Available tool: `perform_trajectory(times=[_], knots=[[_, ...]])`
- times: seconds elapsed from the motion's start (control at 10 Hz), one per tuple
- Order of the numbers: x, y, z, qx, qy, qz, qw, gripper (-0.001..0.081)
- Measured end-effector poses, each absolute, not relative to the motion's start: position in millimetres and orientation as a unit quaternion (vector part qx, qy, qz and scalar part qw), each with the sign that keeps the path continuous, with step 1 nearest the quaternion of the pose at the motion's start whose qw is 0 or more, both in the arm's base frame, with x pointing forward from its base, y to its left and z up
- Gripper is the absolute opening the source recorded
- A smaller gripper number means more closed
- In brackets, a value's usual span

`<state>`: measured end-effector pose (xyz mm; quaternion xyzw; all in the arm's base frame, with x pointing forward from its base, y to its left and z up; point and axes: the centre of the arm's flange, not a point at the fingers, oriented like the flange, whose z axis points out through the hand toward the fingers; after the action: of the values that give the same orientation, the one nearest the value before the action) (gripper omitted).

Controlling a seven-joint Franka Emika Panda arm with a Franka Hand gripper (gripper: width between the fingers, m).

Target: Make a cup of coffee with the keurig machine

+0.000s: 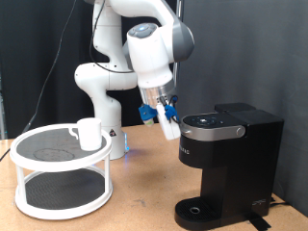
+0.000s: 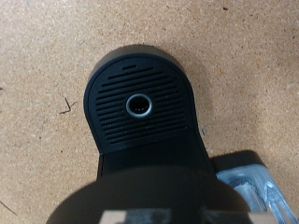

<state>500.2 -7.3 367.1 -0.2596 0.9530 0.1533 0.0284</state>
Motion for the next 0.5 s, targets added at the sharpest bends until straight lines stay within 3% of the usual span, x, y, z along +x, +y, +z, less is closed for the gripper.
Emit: perform_trajectory(times=[0.5], knots=[[481,-18,347,-0.324,0.932,0.156,0.037,0.0]])
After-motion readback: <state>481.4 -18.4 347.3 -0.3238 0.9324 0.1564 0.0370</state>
